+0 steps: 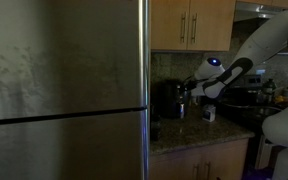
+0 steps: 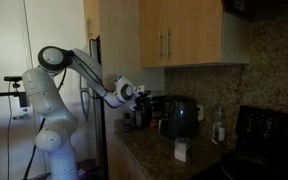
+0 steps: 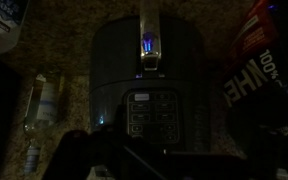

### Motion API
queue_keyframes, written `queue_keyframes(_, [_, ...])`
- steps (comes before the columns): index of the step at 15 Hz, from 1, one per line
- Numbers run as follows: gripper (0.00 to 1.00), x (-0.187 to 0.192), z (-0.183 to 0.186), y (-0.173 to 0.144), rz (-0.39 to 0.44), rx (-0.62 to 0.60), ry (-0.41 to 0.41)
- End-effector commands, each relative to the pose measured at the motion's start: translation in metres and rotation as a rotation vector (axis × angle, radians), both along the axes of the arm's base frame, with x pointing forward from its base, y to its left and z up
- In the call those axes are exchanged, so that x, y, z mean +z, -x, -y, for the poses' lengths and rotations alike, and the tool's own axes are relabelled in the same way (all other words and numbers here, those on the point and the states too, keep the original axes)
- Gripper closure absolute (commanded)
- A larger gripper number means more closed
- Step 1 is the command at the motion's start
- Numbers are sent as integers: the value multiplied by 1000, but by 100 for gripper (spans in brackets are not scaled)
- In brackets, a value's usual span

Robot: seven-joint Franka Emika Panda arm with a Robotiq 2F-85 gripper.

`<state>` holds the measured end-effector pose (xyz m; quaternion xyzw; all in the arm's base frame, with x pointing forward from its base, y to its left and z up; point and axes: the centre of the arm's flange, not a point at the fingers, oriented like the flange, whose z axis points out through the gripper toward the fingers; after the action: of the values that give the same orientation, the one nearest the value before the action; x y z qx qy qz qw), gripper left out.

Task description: Switch on the air fryer

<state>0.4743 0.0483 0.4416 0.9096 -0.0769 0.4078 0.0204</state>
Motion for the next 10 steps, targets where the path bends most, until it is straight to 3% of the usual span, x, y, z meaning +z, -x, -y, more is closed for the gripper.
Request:
queue_keyframes(1, [0,-15,-3,-14,-32,-5,-16])
queue_keyframes(8, [0,-26,-20,-25,-17,-4,-9])
queue_keyframes(10, [0,-11,-14,-10,-18,8,-23])
